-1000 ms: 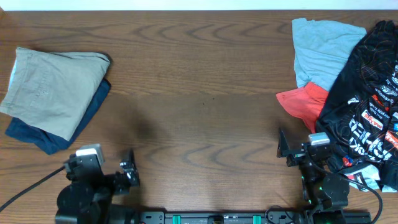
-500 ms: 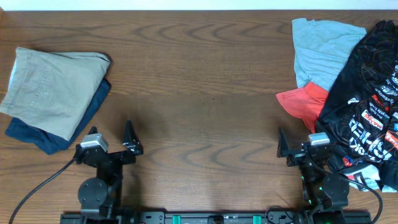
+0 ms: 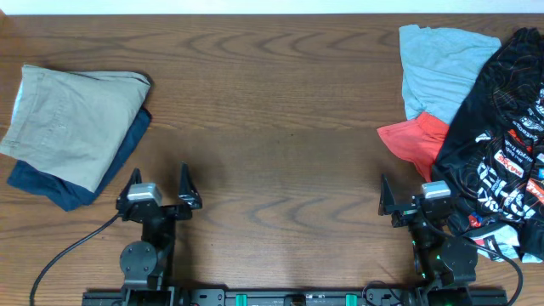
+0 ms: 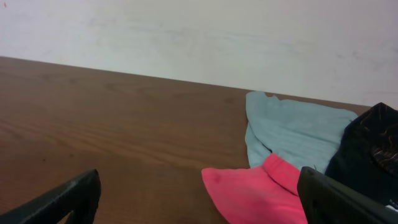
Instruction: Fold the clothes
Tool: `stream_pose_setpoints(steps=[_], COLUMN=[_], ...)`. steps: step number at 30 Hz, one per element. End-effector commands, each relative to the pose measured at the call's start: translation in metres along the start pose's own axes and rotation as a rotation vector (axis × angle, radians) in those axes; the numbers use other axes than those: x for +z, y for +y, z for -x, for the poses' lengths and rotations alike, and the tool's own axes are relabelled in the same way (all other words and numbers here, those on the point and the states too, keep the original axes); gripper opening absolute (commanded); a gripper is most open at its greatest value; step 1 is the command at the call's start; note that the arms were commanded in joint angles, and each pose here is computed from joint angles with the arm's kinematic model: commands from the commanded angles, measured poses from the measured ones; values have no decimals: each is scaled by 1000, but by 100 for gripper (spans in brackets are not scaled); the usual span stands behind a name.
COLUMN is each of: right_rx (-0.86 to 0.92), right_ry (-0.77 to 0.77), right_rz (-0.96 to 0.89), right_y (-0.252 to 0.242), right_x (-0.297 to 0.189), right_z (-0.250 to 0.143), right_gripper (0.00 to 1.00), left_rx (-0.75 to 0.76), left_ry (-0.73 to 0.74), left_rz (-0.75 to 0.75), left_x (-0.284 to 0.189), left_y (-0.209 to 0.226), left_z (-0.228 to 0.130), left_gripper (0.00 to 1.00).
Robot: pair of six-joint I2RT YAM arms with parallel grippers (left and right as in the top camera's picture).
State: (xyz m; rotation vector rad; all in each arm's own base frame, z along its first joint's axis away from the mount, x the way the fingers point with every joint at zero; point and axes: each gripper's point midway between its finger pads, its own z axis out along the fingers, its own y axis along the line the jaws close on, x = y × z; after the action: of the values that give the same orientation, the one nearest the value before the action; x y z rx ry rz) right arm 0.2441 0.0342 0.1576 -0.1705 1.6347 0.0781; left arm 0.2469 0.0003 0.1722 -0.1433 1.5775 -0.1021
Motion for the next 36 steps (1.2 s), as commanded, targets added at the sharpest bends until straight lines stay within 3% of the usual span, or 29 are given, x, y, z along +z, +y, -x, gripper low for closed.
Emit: stream_pose_setpoints(steps=[1,4,36], right_rx=[-13,-13,-13], right_ry=[-2,-2,-2], right_rz=[14,15,14], right_y=[4,4,4], right_x=[0,0,0], right_z=[0,0,0], right_gripper=[99,99,99], left_rx=[74,74,69], left_ry=[62,151,153], left_rz=[-51,-89,-122], left_x=[-1,-4,-4], left_y=[-8,-12,-20], left_z=[-16,-37,-38], left_gripper=[98,98,98])
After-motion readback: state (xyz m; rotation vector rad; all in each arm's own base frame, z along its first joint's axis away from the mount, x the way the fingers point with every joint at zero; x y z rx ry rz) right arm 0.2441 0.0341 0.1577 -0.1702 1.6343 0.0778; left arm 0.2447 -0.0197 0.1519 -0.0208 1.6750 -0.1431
